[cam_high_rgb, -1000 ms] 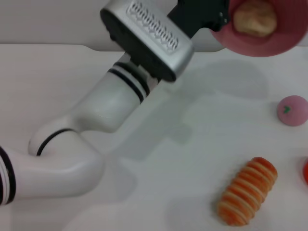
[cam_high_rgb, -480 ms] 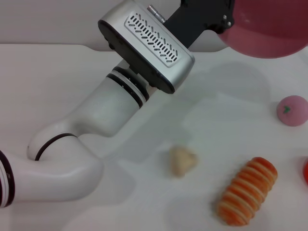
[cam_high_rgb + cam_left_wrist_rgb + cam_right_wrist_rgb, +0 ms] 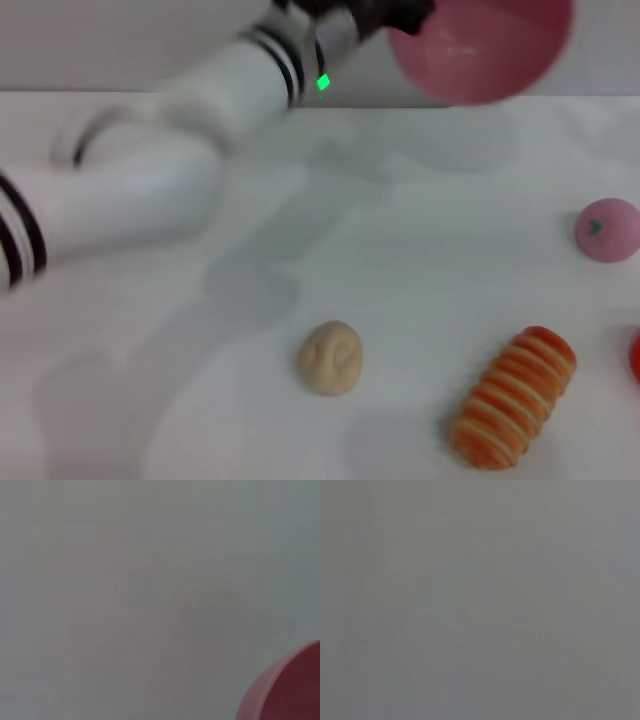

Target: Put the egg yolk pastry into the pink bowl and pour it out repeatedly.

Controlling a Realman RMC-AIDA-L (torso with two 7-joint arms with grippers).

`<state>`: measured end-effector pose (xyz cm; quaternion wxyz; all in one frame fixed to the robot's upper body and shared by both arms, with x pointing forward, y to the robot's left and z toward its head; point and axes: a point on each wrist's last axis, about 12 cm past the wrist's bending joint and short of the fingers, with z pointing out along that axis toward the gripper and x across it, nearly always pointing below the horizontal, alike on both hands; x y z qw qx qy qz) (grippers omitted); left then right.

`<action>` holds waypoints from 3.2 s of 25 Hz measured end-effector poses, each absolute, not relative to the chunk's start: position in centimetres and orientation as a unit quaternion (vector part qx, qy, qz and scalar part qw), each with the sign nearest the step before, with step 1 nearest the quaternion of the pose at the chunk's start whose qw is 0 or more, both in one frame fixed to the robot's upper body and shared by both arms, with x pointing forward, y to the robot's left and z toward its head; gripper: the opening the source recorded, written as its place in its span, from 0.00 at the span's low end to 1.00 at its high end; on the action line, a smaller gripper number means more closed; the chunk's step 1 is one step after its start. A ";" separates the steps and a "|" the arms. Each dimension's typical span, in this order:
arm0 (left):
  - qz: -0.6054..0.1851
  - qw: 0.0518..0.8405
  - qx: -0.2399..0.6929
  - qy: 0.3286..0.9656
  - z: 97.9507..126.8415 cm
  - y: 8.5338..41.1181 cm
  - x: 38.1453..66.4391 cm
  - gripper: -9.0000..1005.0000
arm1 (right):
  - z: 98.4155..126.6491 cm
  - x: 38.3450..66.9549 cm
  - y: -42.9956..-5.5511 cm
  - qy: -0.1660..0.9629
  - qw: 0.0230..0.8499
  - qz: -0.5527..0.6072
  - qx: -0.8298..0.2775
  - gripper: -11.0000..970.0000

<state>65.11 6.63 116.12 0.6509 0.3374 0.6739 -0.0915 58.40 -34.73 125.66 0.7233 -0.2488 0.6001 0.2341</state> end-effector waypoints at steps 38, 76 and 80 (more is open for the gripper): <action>-0.154 0.365 0.245 0.885 116.4 21.6 68.2 0.09 | 114.7 60.2 -11.3 0.799 0.137 0.255 -0.528 0.52; -0.153 0.364 0.284 0.874 115.4 20.2 67.5 0.11 | 108.8 58.7 -9.7 0.826 0.102 0.246 -0.497 0.50; -0.153 0.364 0.286 0.873 115.4 20.1 67.4 0.11 | 108.7 58.9 -9.7 0.832 0.105 0.250 -0.484 0.50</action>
